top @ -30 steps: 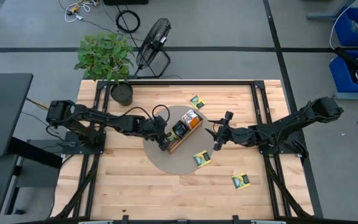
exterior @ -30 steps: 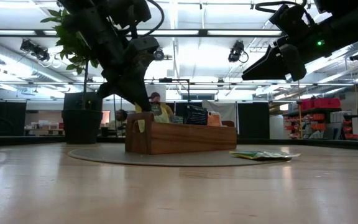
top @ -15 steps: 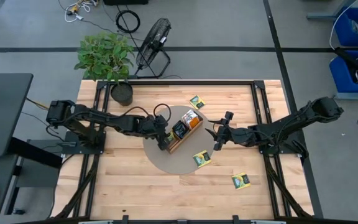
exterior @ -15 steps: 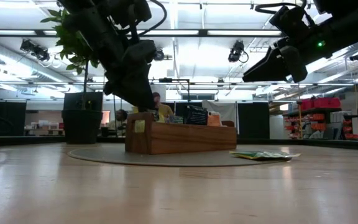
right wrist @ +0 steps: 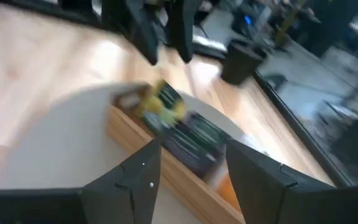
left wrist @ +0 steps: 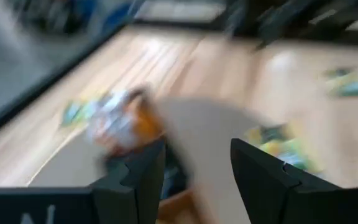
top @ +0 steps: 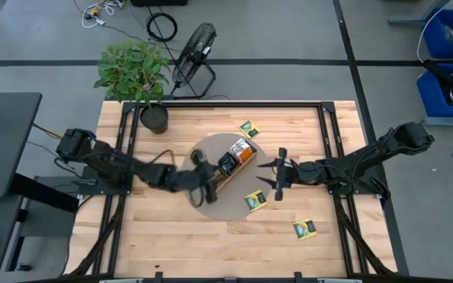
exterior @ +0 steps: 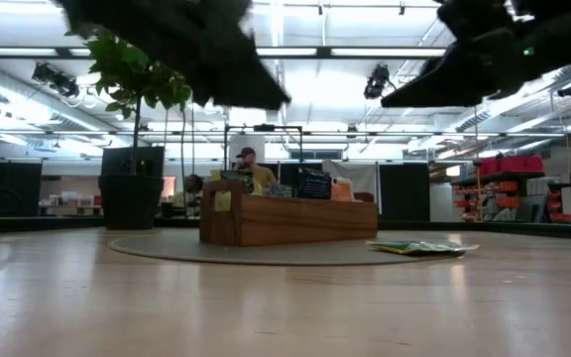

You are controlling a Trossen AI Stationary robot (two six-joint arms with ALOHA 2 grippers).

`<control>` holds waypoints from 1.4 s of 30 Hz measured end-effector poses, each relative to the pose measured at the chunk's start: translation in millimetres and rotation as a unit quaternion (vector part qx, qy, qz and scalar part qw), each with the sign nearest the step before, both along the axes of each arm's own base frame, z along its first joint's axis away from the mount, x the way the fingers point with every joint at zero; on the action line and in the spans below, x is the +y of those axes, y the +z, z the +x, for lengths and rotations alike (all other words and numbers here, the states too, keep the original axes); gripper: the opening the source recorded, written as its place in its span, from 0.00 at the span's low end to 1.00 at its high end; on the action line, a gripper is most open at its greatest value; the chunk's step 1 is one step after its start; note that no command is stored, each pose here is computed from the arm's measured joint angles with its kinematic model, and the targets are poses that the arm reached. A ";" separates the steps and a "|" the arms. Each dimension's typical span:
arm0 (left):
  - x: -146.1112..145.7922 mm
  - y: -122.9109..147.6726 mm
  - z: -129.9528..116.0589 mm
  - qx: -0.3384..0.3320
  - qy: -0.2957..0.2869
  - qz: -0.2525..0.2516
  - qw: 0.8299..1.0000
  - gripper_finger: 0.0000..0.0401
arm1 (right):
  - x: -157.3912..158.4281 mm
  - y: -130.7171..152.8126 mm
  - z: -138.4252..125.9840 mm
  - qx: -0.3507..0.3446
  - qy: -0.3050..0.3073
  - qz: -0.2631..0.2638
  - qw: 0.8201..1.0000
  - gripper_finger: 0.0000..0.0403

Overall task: Pick & Place Tea
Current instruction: Put the yellow tea bag into the left section of the wooden organizer

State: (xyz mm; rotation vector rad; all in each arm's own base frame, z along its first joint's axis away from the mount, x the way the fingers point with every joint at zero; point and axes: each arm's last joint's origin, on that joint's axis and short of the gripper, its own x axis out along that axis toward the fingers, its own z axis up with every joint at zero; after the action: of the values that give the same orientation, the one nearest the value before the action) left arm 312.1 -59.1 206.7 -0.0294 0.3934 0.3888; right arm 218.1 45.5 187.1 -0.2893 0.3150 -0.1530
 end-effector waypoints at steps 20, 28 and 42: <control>-32.9 -38.9 -52.6 -0.142 -0.331 -0.043 0.932 0.46 | 6.3 -35.9 -46.9 0.050 0.028 0.189 0.980 0.47; -32.2 -38.7 -53.0 -0.145 -0.340 -0.023 0.929 0.46 | 9.1 -52.5 -38.8 0.085 0.023 0.186 0.979 0.47; -20.6 -38.4 -49.3 -0.143 -0.308 0.026 0.940 0.46 | 13.4 -68.0 -10.0 0.147 -0.004 0.167 0.975 0.47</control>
State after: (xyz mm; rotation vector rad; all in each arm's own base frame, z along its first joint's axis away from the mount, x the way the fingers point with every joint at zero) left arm 262.8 -79.7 168.3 0.0879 0.0888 -0.2272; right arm 208.0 58.9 119.1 0.0245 0.6273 -0.0631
